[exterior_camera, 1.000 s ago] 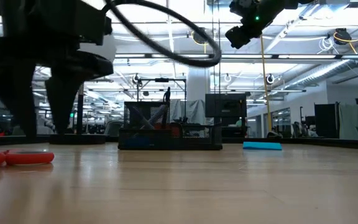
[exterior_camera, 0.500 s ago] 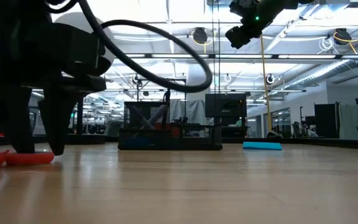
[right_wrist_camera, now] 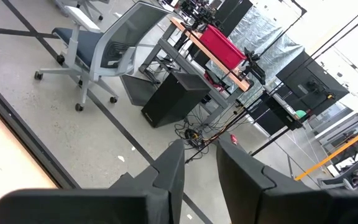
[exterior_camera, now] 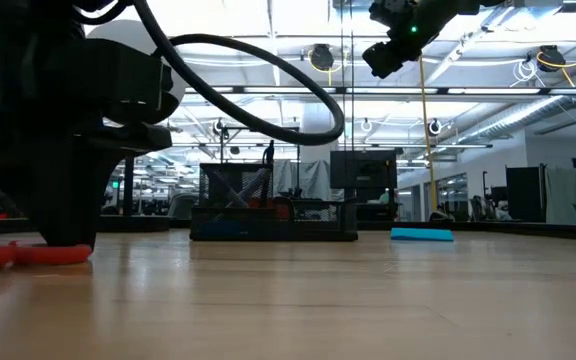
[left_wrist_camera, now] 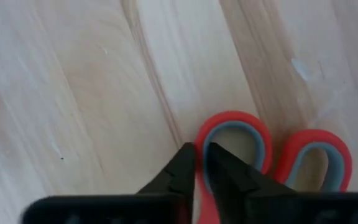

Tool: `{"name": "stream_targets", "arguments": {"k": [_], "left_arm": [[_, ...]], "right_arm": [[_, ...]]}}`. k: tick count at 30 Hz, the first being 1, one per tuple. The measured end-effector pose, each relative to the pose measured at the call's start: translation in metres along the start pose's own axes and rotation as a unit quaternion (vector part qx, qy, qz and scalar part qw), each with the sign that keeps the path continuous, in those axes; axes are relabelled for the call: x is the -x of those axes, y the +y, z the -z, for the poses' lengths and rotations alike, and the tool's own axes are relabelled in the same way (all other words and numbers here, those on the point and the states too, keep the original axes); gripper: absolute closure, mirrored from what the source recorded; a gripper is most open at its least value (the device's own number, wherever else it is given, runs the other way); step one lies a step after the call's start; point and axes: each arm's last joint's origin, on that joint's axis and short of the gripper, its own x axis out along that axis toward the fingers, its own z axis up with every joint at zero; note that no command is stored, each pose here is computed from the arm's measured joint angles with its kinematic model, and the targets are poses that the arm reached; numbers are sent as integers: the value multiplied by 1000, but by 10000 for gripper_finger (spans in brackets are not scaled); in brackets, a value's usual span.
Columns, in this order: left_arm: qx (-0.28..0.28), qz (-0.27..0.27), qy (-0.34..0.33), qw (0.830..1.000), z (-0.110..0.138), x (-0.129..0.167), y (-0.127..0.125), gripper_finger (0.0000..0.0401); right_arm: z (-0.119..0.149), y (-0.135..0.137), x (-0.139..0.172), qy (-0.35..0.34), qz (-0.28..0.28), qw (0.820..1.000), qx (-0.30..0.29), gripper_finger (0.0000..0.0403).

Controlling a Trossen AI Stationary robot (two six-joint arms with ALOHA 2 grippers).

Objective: Pick and place office supplies into organizer
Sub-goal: Put the red scissors into the black desk organizer

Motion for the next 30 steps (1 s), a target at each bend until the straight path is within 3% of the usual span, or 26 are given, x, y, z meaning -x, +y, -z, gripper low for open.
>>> {"name": "stream_targets", "arguments": {"k": [3, 9, 16, 26, 30], "left_arm": [[0, -4, -1, 1000, 0, 0, 0, 386], [-11, -5, -1, 1000, 0, 0, 0, 370], [-18, -7, -1, 1000, -1, 0, 1, 387], [-21, -19, -30, 999, -22, 15, 9, 388], [-1, -46, -32, 998, -29, 22, 21, 385]], "right_arm": [[0, 0, 0, 0, 0, 1000, 0, 318], [0, 0, 0, 0, 0, 1000, 0, 318], [0, 0, 0, 0, 0, 1000, 0, 318], [0, 0, 0, 0, 0, 1000, 0, 318], [0, 0, 0, 0, 0, 1000, 0, 318]]}}
